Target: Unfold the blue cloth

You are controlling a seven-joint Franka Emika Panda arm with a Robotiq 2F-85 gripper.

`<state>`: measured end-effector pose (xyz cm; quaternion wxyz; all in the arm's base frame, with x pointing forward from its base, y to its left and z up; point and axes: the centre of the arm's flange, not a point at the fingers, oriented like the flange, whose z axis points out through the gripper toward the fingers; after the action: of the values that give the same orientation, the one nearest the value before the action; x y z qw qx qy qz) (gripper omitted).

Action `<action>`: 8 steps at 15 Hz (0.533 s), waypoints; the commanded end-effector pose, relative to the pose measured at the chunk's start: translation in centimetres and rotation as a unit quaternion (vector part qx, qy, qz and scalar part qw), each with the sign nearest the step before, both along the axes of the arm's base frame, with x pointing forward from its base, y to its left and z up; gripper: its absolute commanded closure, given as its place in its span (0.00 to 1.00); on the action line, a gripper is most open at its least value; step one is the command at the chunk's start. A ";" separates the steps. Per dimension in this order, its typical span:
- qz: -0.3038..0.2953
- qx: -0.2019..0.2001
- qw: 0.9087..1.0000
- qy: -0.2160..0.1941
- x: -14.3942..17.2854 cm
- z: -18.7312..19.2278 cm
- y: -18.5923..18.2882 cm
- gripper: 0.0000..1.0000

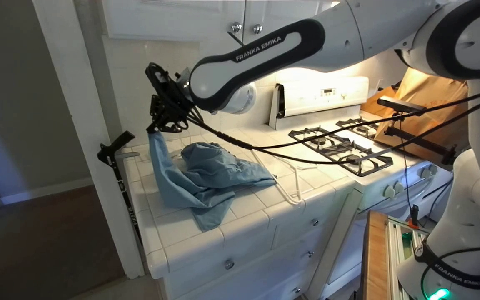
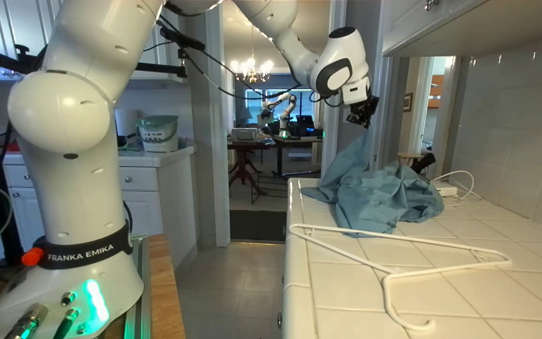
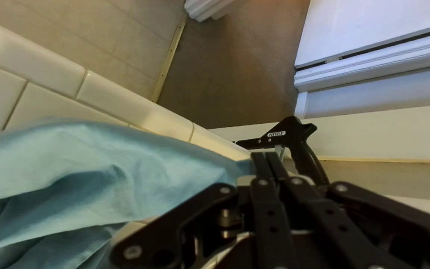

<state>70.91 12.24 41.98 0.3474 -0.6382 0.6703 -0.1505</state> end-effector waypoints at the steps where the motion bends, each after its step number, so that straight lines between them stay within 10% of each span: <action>1: -0.002 -0.054 0.998 -0.012 3.0 -3.1 1.0 0.99; 8: 0.018 -0.125 0.992 -0.004 5.1 -9.2 1.4 0.99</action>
<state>73.75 12.31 34.18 0.2748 -0.6807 0.6458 -0.2099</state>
